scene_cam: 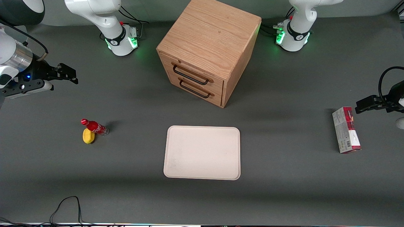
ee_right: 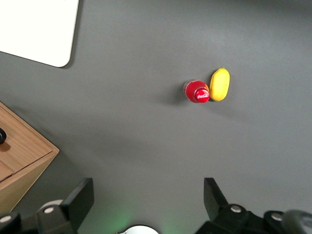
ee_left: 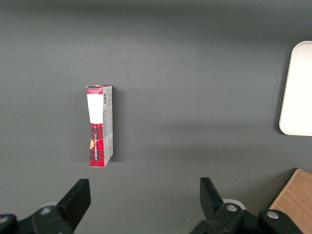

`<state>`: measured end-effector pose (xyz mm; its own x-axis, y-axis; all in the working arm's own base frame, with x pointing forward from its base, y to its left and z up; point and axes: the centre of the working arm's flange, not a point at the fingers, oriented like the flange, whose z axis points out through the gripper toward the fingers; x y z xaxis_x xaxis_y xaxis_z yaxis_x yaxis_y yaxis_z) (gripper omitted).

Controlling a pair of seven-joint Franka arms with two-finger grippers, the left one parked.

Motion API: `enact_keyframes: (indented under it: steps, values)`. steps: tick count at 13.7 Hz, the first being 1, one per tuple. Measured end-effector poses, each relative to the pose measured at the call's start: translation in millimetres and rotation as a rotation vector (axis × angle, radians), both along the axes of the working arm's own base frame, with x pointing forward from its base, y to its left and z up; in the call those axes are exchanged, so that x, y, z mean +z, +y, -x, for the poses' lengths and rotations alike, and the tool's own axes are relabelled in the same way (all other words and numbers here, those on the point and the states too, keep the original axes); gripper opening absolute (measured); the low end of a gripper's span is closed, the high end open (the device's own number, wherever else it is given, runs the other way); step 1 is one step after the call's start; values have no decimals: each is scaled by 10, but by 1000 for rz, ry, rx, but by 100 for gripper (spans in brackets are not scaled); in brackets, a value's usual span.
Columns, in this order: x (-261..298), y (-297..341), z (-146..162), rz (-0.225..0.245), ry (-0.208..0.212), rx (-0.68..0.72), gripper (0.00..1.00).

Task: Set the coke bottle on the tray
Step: 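Move the right gripper toward the red Coca-Cola bottle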

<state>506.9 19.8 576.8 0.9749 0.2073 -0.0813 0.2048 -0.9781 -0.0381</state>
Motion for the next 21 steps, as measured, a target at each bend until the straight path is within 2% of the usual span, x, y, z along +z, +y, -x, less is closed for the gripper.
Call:
enact_keyframes:
  steps: [9, 16, 19, 21]
  values:
    - [107, -7, 0, 0, -1, -3, 100]
    - [126, -32, -81, -17, 1, -14, 100]
    - [209, -102, -111, -13, -17, -26, 100]
    - [382, -462, -171, 0, -45, -42, 100]
